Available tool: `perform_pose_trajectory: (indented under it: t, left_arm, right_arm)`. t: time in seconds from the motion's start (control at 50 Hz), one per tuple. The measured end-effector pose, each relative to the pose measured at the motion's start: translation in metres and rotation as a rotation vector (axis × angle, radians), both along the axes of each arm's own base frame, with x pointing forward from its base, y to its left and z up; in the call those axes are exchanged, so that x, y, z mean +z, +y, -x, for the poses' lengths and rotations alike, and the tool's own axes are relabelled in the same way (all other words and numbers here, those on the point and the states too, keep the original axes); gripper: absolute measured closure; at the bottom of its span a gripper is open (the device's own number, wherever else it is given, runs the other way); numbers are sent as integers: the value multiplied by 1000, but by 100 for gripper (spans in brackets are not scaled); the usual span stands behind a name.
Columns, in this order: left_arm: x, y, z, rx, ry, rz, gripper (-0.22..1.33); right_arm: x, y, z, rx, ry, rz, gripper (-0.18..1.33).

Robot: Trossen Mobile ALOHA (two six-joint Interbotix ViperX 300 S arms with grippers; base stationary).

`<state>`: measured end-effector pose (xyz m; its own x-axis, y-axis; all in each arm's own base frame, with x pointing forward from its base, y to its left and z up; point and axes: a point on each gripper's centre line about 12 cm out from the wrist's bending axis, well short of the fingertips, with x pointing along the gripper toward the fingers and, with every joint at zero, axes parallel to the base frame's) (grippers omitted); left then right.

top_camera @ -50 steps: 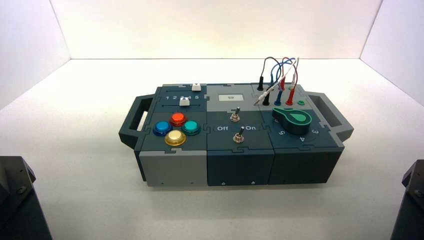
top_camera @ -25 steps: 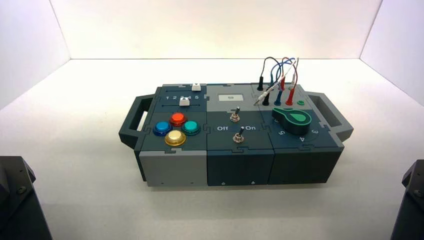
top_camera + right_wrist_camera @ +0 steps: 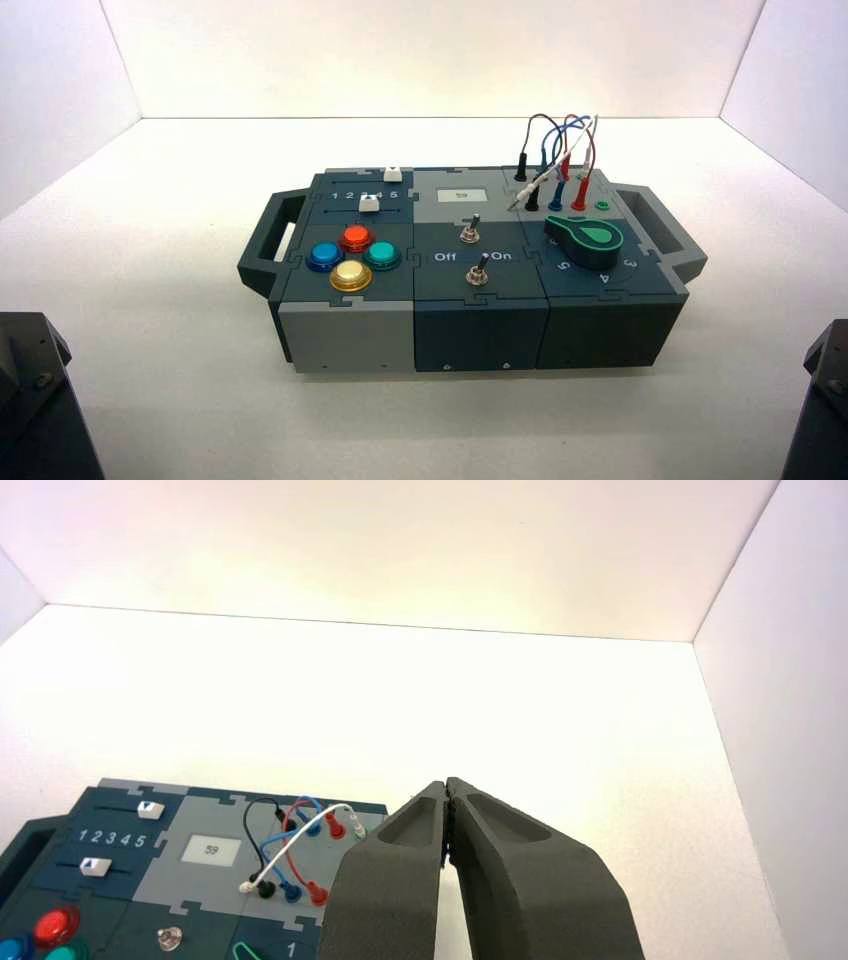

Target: Open left gripper.

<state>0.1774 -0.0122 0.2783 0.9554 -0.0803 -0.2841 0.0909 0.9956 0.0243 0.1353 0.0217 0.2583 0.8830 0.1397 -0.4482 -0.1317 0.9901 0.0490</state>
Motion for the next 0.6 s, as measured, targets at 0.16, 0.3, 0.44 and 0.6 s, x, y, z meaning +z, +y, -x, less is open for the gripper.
perform_pose_trajectory:
  t: [0.16,0.3,0.44,0.6]
  left_arm:
    - [1,0,0,0,-3,0,-21]
    - [1,0,0,0,-5,0,-21]
    - [0,0,0,0,-2,-1,-21]
    - [1,0,0,0,-3,0,-21]
  right_arm:
    - [-1,0,0,-1,2,-1,129]
    - [0,0,0,-2,0,-1,129]
    - [-1,0,0,-2,2,0,129]
    - [0,0,0,-1,0,-1,129]
